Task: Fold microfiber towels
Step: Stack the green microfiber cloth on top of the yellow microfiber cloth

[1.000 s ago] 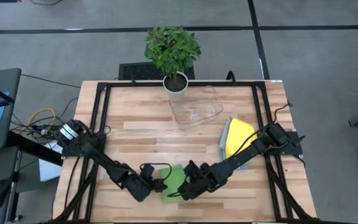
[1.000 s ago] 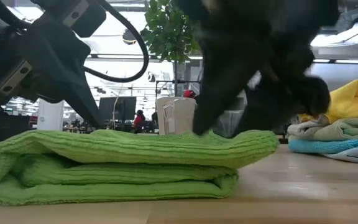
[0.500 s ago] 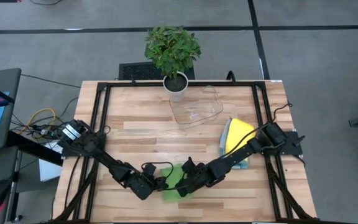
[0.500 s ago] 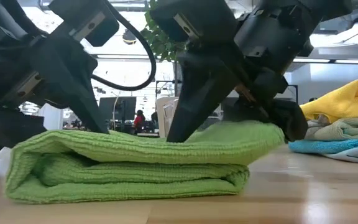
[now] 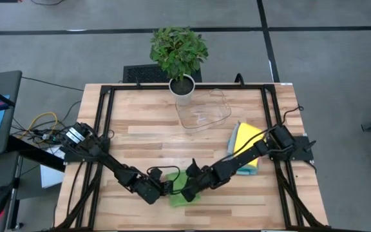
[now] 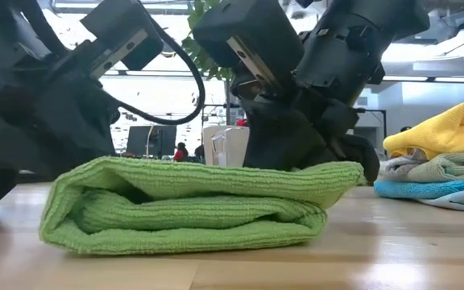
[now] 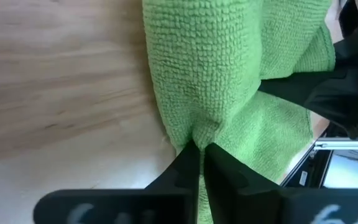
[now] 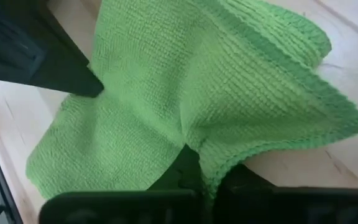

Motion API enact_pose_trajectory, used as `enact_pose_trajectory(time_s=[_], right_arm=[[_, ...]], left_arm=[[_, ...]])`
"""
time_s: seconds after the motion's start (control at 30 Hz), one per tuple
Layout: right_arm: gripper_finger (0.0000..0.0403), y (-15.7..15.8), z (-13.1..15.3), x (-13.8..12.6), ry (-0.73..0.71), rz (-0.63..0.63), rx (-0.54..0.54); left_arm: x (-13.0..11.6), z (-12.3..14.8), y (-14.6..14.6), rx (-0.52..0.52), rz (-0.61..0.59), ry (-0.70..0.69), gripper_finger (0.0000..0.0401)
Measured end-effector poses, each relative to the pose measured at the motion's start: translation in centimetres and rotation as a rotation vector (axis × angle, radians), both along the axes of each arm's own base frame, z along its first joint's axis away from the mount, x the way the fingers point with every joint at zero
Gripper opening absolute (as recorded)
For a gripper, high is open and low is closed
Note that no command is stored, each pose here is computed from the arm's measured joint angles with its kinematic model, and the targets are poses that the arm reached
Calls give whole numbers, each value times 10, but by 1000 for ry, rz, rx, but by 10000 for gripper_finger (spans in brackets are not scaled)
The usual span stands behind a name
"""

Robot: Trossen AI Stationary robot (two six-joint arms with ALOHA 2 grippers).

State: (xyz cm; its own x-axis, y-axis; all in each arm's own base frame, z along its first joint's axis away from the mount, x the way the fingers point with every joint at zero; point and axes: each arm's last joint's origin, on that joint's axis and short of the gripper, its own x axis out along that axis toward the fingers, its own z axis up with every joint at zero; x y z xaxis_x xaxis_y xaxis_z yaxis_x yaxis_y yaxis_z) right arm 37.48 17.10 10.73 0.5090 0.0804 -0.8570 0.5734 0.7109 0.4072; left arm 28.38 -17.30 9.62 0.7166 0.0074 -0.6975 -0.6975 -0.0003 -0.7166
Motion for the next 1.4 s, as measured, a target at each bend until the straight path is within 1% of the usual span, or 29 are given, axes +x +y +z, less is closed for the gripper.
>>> enact_pose_trajectory(time_s=[0.1,0.13,0.2,0.3,0.4,0.5,0.63,0.77,0.9,1.0,1.17,1.23,1.3,1.33,1.4], right_arm=[[29,-3,0,1,4,3,7],[26,-3,0,1,5,12,6],[20,-3,1,2,-4,26,2],[20,-2,5,6,-16,52,-6],[20,-3,12,8,-14,75,-28],[20,-6,19,2,25,78,-52],[20,-12,42,-9,56,72,-86],[20,-19,71,-23,68,62,-138],[20,-29,99,-42,97,35,-206],[20,-36,123,-59,103,16,-246],[20,-53,162,-105,156,-54,-346],[20,-62,172,-127,175,-102,-369],[20,-71,178,-148,170,-153,-369],[20,-75,180,-159,168,-171,-360],[20,-82,182,-177,150,-205,-330]], left_arm=[[-3,6,0,1,-26,18,2],[-6,8,0,22,-33,25,2],[-13,12,2,104,-33,39,1],[-13,18,5,126,-31,27,1],[-8,20,8,103,-41,15,1],[-1,23,14,95,-22,-21,0],[11,32,25,98,-8,-88,0],[32,47,38,132,-3,-135,0],[60,74,56,186,-11,-216,0],[84,103,74,244,-33,-290,0],[116,148,110,337,-61,-375,0],[129,159,124,362,-65,-403,0],[138,163,135,378,-83,-380,0],[148,166,140,378,-85,-404,0],[161,165,148,365,-109,-396,0]])
